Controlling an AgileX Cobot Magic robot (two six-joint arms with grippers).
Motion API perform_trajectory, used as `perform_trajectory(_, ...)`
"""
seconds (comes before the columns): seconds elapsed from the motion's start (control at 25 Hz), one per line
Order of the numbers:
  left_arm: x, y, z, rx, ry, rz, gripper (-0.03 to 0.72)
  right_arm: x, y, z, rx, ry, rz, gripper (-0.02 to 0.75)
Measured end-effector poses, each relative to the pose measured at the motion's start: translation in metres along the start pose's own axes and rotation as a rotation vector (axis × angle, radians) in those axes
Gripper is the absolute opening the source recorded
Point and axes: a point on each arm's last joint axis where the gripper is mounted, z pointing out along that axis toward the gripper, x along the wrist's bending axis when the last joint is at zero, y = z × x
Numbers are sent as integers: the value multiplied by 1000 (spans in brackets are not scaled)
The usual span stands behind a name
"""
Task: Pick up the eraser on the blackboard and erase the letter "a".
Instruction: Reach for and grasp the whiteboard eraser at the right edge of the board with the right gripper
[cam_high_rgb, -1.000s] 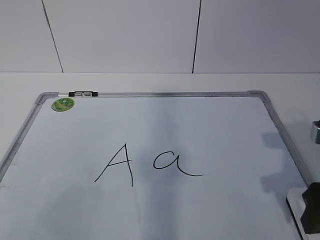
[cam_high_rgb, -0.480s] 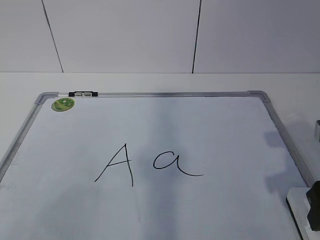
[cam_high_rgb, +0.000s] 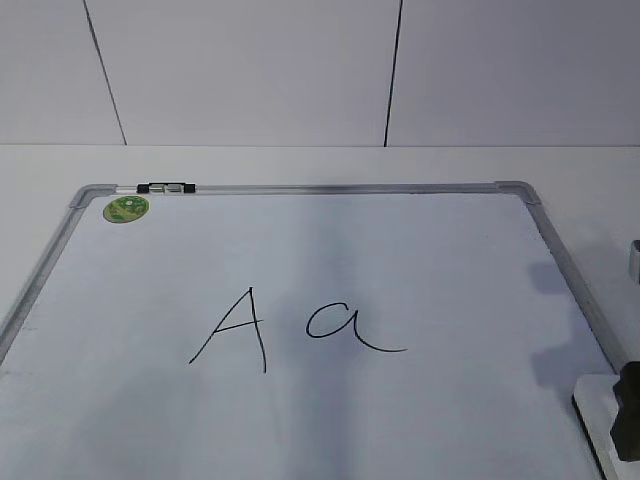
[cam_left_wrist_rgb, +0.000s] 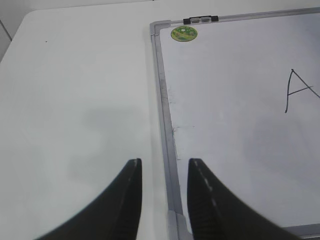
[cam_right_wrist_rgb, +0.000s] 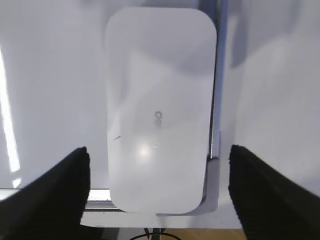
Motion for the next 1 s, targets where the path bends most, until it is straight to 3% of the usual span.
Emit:
perform_trajectory(0.32, 0, 0, 0, 0, 0, 0, 235, 0, 1, 1, -2, 2, 1, 673)
perform_trajectory(0.72, 0, 0, 0, 0, 0, 0, 235, 5, 5, 18, 97, 7, 11, 684)
perform_trajectory(1.0, 0, 0, 0, 0, 0, 0, 235, 4, 10, 20, 54, -7, -12, 684)
